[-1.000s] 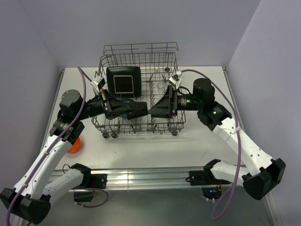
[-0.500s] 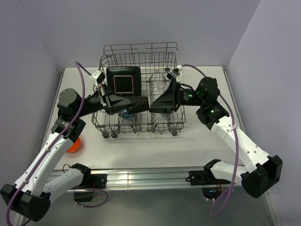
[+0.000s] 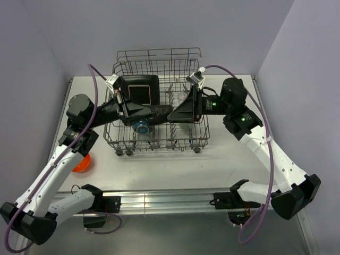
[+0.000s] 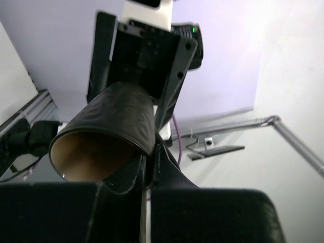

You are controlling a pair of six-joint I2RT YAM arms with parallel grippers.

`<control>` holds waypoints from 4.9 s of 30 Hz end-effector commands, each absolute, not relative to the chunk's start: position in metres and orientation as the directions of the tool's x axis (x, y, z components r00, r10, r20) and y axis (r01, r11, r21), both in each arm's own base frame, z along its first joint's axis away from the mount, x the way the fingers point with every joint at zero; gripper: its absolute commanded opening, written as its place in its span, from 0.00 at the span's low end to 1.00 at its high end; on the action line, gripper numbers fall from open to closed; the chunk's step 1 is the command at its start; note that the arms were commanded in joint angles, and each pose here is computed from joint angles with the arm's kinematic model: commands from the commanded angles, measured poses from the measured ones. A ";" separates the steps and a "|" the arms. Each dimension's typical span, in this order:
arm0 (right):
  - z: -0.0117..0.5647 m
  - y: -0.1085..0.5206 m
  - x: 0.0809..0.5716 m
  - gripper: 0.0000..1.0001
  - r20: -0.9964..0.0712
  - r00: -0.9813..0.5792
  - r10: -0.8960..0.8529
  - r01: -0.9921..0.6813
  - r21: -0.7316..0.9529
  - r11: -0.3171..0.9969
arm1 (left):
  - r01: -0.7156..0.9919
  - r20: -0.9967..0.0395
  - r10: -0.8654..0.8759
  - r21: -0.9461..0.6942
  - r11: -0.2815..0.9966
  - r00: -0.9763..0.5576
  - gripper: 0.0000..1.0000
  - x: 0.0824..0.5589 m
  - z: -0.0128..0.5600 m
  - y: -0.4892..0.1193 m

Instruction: Load the mixed dishes into the dish rack

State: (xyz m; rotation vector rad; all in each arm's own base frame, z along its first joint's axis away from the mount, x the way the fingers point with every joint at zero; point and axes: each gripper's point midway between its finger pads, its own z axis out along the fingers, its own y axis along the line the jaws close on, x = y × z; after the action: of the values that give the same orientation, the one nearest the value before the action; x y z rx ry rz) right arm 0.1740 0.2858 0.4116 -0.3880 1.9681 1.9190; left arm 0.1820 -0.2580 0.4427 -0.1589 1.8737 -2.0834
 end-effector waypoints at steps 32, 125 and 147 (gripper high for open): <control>0.426 0.293 0.191 0.79 -0.400 -0.905 0.147 -0.408 0.913 -0.029 | 0.328 -0.301 -0.162 -0.928 -0.177 -0.940 0.00 0.131 0.474 -0.272; 0.442 0.281 0.177 0.00 -0.162 -0.964 0.210 -0.180 0.981 -0.072 | 0.560 -0.553 -0.190 -0.828 0.023 -0.811 0.01 0.161 0.457 -0.282; 0.337 0.236 0.240 0.00 -0.469 -0.847 0.250 -0.201 0.717 0.667 | -0.242 -0.574 -0.660 -0.637 0.732 -0.484 0.99 0.228 0.367 -0.093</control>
State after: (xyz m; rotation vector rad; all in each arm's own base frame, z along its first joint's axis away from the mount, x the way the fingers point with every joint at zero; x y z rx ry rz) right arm 0.2246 0.2670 0.3540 0.1246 2.2984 1.4640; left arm 0.2348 -0.1480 0.4211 -0.4398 1.9378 -0.9810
